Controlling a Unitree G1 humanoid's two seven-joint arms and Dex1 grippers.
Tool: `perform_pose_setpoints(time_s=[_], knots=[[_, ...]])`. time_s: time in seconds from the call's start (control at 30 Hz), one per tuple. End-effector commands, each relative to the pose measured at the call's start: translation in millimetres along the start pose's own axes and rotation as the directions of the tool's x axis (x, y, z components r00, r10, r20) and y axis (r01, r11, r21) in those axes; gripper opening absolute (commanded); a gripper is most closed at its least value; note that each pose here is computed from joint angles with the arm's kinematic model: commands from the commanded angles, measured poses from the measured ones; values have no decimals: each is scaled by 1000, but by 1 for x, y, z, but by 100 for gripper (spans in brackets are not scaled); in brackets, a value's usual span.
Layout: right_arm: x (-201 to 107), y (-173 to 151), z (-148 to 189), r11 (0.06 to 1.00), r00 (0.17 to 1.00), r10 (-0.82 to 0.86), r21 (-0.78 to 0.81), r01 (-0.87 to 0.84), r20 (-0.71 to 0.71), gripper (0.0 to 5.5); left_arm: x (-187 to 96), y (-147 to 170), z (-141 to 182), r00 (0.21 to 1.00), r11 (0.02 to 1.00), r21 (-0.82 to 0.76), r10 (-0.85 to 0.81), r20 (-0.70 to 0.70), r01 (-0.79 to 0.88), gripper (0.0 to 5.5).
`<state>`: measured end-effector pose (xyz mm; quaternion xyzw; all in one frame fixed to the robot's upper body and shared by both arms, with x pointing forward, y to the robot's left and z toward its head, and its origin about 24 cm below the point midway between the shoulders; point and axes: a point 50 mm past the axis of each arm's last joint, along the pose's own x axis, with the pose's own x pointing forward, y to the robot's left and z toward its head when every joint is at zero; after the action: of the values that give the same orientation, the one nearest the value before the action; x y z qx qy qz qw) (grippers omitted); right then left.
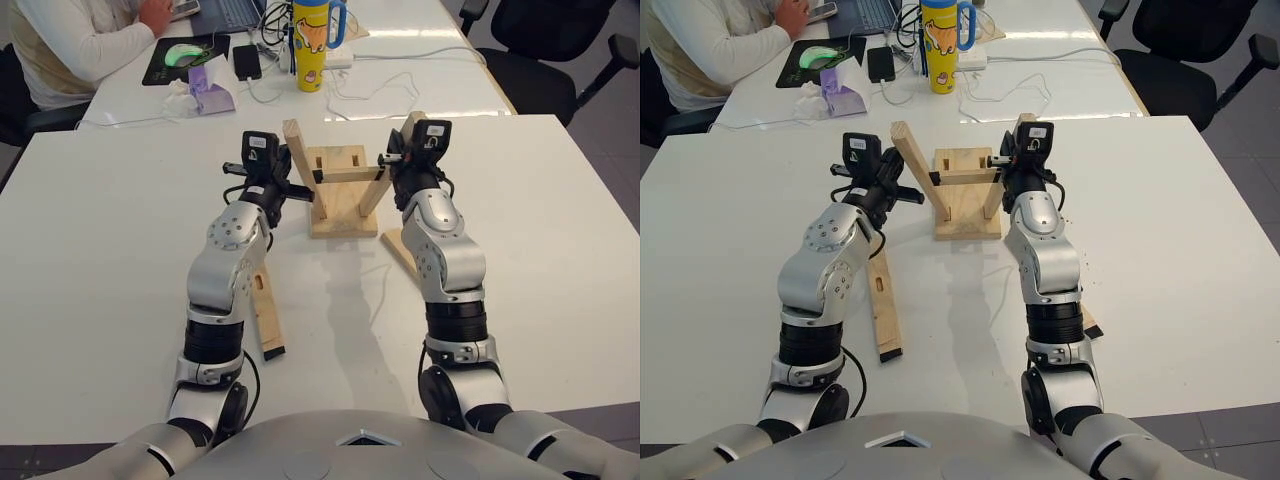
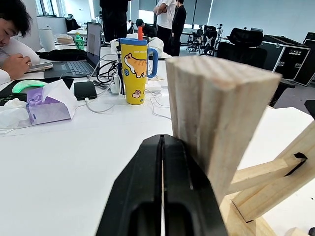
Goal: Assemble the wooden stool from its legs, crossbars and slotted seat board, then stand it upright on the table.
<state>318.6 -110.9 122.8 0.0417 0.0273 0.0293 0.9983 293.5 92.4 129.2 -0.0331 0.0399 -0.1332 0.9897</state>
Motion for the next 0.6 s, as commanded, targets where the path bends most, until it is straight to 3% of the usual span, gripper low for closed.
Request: perform_pose_setpoints(time_s=[0.03, 0.33, 0.6], knots=[[-5, 17, -39, 997, 974, 72, -12, -76, -213, 108, -3, 4, -9, 999, 1000, 0, 9, -38, -9, 0], [-1, 8, -31, 996, 987, 77, 42, -72, -140, 104, -13, 38, -21, 982, 984, -11, 175, -65, -176, 0], [-3, 6, -35, 996, 987, 86, 34, -82, -136, 104, -13, 49, -21, 972, 974, -18, 225, -63, -227, 0]])
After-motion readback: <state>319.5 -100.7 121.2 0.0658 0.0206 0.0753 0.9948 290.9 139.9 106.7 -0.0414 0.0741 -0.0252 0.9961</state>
